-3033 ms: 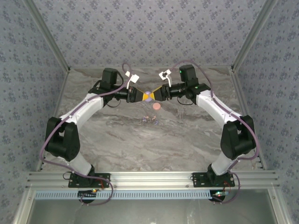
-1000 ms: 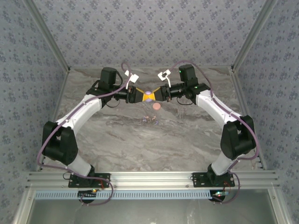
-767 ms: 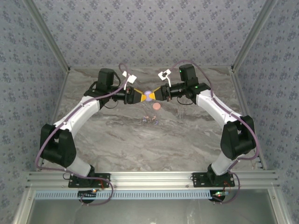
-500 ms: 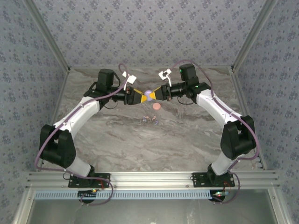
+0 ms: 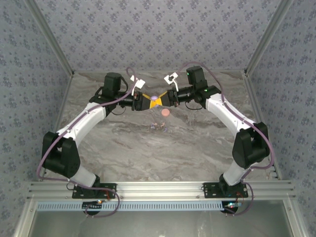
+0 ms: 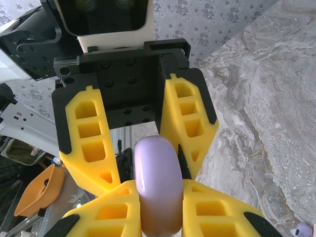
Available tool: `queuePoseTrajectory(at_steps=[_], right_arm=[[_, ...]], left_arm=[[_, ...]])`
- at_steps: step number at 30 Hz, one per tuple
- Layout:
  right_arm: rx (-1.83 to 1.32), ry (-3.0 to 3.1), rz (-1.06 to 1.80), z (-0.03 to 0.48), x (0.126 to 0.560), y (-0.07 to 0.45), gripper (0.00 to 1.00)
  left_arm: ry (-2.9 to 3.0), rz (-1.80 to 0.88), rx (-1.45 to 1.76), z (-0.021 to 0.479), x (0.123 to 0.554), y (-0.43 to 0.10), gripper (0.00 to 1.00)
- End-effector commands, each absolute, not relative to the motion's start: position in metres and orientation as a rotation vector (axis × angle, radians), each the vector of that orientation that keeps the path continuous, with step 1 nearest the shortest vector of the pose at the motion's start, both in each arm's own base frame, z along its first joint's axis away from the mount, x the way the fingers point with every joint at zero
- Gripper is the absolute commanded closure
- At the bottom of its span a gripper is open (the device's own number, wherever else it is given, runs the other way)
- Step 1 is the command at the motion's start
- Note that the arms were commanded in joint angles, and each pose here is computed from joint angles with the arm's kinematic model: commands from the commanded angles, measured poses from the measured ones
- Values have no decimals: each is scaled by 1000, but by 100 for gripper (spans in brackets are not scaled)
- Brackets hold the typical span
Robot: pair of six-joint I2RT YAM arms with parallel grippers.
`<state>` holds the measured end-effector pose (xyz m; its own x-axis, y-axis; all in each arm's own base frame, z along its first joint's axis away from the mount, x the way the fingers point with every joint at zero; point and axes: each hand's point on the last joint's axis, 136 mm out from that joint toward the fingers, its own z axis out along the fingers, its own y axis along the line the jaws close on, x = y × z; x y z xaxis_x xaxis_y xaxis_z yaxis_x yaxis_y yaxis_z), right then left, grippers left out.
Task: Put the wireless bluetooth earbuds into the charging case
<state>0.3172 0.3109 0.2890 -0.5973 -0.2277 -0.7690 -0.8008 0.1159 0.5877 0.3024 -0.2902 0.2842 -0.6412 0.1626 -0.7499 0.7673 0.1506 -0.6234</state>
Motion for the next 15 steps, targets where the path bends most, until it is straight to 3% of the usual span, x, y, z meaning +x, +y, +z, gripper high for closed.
queuePoseTrajectory(at_steps=[1, 7, 10, 15], right_arm=[[-1035, 1877, 1528, 294, 314, 316, 88], [-1024, 1880, 1510, 295, 317, 315, 88], [-1017, 1882, 1501, 296, 318, 315, 88], [-1000, 1881, 1485, 298, 321, 313, 88]], left_arm=[[1860, -1543, 925, 293, 297, -293, 62], [1867, -1546, 923, 291, 297, -294, 64], [1877, -1539, 917, 288, 297, -294, 58], [1891, -1528, 903, 284, 298, -293, 58]])
